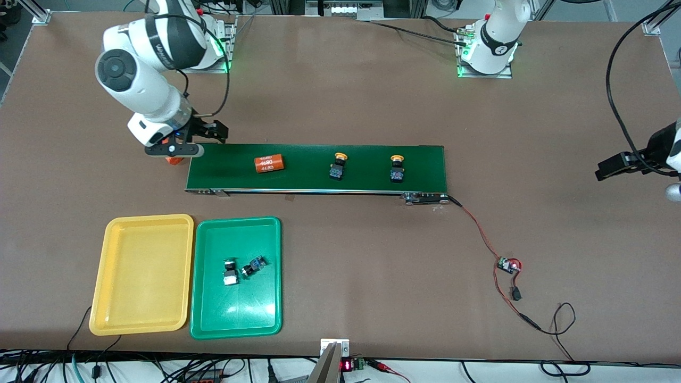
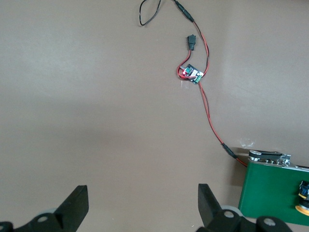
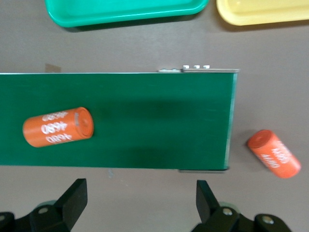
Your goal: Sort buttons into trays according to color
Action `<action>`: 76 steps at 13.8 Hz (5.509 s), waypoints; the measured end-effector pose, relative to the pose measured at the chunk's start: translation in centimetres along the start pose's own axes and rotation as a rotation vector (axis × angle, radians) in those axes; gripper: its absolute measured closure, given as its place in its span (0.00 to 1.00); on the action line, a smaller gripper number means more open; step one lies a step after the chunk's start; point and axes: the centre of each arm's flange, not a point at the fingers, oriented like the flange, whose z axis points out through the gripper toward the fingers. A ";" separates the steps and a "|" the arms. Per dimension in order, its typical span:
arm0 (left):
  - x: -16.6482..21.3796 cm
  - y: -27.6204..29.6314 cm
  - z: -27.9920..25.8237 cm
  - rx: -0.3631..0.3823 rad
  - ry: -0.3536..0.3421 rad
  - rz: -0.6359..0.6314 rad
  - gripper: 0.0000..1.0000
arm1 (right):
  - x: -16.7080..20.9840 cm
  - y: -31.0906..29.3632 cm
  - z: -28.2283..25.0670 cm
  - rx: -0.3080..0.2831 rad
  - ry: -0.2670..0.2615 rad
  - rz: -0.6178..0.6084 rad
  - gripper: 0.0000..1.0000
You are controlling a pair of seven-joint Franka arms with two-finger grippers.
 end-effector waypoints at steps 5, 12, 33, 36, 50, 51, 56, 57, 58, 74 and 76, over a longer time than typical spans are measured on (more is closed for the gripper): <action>-0.7 2.9 -0.9 -0.009 -0.008 0.051 0.00 | 0.2 -3.5 3.5 0.019 0.012 0.041 0.00; -1.2 1.3 -0.5 -0.004 -0.059 0.020 0.00 | -0.4 -6.0 6.6 0.015 -0.022 0.110 0.00; -4.2 1.1 -6.0 -0.030 -0.014 0.056 0.00 | 1.7 -15.7 9.2 -0.007 0.015 0.013 0.00; -4.4 1.0 -6.3 -0.029 -0.009 0.055 0.00 | 2.0 -15.8 9.0 -0.003 0.019 0.015 0.00; -4.3 -1.2 -5.6 -0.029 -0.026 0.018 0.00 | 3.3 -19.1 12.9 0.010 -0.018 0.027 0.49; -4.4 -1.2 -5.6 -0.029 -0.026 0.018 0.00 | 3.5 -18.9 12.8 0.011 -0.016 0.030 0.60; -4.4 -1.2 -5.6 -0.029 -0.027 0.018 0.00 | 6.9 -16.3 8.6 0.000 0.006 -0.001 0.60; -4.4 -1.2 -5.6 -0.029 -0.027 0.018 0.00 | 8.2 -14.5 6.6 -0.007 0.002 -0.029 0.60; -4.4 -1.2 -5.5 -0.029 -0.028 0.018 0.00 | 9.8 -12.1 4.5 -0.011 0.001 -0.052 0.60; -4.6 -0.5 -5.3 -0.028 -0.048 0.033 0.00 | 26.0 21.6 8.1 -0.139 0.061 -0.241 0.60; -4.6 -0.5 -5.3 -0.028 -0.050 0.033 0.00 | 26.5 23.2 9.8 -0.144 0.082 -0.252 0.60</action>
